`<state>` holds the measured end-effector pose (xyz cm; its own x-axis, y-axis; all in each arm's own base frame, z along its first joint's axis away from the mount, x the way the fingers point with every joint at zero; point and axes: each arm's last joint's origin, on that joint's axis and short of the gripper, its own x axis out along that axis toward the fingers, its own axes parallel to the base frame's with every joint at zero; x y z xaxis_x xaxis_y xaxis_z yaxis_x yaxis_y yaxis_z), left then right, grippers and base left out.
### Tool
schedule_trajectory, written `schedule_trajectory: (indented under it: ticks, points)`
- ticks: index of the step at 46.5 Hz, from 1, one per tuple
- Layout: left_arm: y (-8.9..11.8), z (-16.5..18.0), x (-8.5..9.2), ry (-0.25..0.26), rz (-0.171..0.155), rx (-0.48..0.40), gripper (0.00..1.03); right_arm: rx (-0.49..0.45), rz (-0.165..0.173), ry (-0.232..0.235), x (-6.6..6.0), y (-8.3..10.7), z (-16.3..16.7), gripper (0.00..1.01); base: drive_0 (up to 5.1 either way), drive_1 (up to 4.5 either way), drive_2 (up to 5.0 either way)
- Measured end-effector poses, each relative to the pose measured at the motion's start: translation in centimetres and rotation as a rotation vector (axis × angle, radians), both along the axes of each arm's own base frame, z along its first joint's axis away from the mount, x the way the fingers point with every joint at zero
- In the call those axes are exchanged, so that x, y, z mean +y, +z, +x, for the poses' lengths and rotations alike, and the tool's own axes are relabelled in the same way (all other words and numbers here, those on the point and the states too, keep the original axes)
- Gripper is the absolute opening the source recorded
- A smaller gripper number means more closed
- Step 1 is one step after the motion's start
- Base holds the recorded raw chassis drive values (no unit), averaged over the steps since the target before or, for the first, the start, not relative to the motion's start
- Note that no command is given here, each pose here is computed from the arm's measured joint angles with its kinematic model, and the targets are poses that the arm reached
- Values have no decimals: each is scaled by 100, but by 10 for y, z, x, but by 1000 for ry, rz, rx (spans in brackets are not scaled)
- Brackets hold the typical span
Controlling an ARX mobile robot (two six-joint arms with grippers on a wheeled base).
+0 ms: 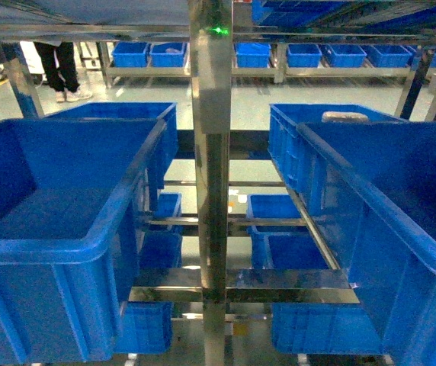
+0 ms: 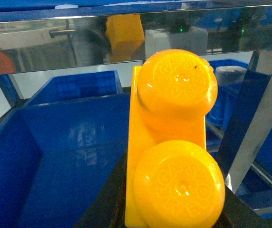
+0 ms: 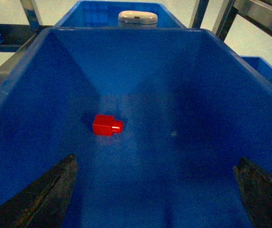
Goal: Sort and place red and yellow blocks in left bins
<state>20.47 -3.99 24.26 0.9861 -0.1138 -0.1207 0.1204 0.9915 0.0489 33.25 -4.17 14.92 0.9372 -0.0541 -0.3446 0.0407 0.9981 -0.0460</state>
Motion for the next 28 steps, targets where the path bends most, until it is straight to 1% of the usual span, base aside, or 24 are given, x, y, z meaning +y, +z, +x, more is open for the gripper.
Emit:
schedule_trajectory:
  ticks: [2,6,8,10,12,15,17,20,24,28]
  points:
    - [0,0,0,0,0,0,26,-5,0,0,1,3,-10,98,0,0,0]
    - [0,0,0,0,0,0,26,-21,9,-8,3,13,-36,98,0,0,0]
    - [0,0,0,0,0,0,26,-46,9,-17,3,20,-51,98,0,0,0]
    - [0,0,0,0,0,0,26,-59,18,-24,2,25,-63,98,0,0,0]
    - [0,0,0,0,0,0,26,-64,17,-32,2,29,-72,98,0,0,0]
    - [0,0,0,0,0,0,26,-123,0,-50,2,36,-92,98,0,0,0]
    - [0,0,0,0,0,0,26,-134,-19,-66,3,39,-103,98,0,0,0]
    - [0,0,0,0,0,0,26,-141,-33,-67,5,40,-114,98,0,0,0]
    - [0,0,0,0,0,0,26,-161,-42,-64,5,43,-116,98,0,0,0]
    - [0,0,0,1,0,0,26,-148,-47,-63,5,41,-115,98,0,0,0]
